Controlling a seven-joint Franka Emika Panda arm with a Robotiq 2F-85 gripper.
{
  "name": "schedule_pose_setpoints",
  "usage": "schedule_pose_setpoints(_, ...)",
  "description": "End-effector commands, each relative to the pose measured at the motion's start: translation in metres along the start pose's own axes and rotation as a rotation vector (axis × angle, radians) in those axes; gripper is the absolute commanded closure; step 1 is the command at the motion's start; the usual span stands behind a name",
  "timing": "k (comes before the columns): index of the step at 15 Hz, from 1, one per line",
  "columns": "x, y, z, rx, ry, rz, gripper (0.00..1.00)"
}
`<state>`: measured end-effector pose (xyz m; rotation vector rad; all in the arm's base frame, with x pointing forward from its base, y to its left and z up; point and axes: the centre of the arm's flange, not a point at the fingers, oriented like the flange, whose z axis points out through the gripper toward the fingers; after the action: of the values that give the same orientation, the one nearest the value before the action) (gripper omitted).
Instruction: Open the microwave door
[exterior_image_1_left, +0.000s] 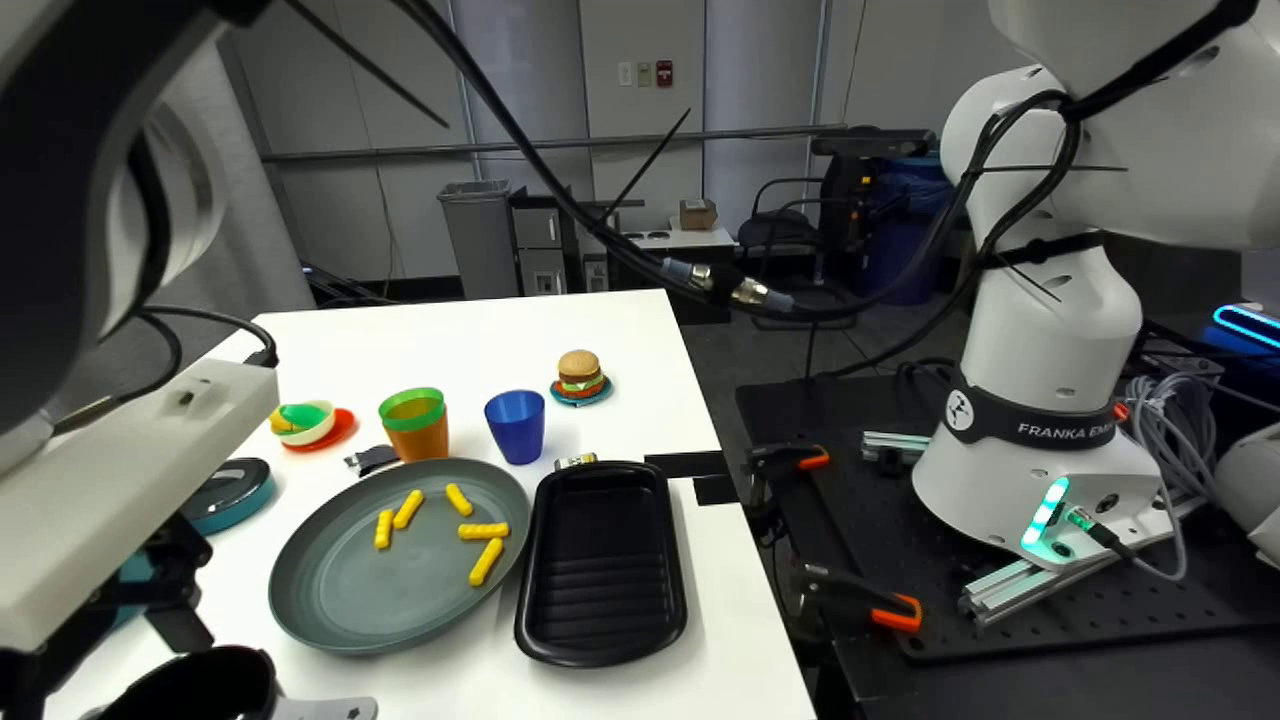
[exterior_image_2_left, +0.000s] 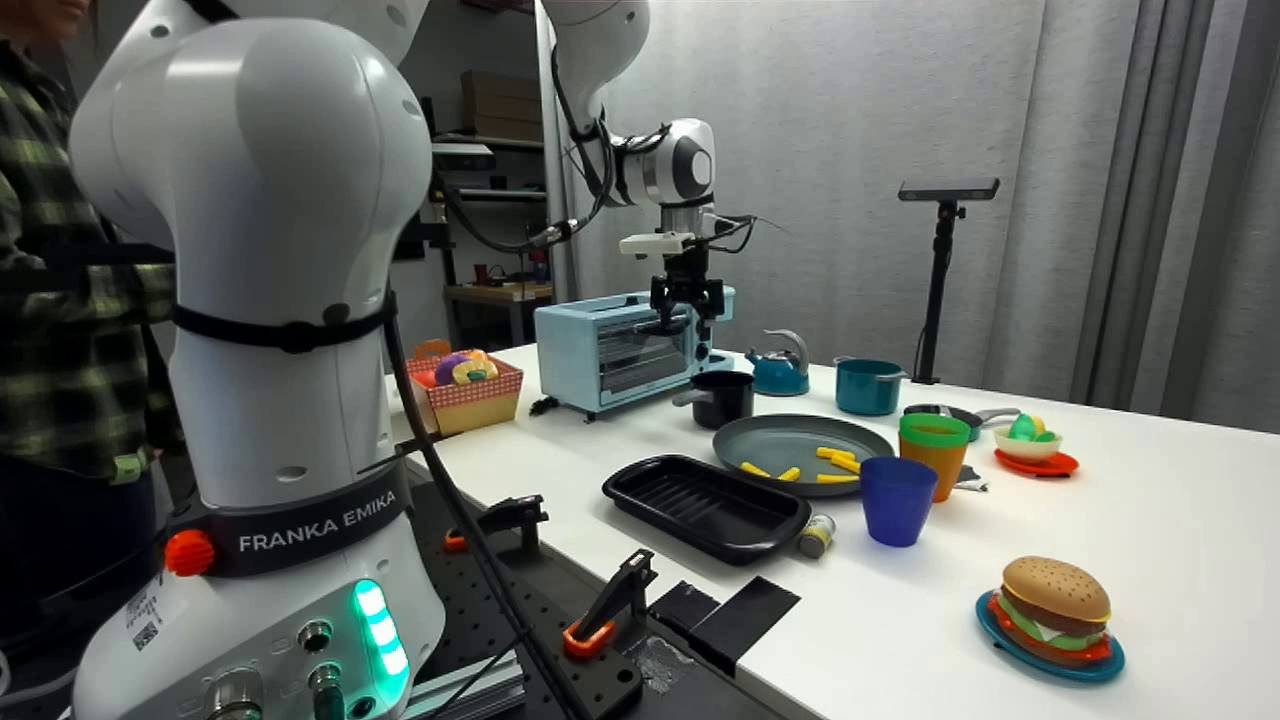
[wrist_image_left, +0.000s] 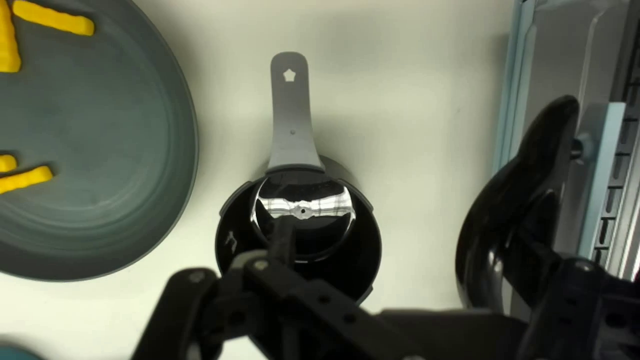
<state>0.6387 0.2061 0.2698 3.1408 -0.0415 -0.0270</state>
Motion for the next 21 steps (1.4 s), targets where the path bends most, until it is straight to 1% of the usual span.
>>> schedule_pose_setpoints(1,-0.010,0.027,-0.007,0.019,0.000,0.011,0.00)
schedule_pose_setpoints(8,-0.009,0.054,0.011,0.030,-0.015,0.051,0.00)
schedule_pose_setpoints(16,-0.010,0.076,0.024,0.056,-0.033,0.086,0.00)
schedule_pose_setpoints(21,-0.010,0.088,0.032,0.086,-0.052,0.108,0.00)
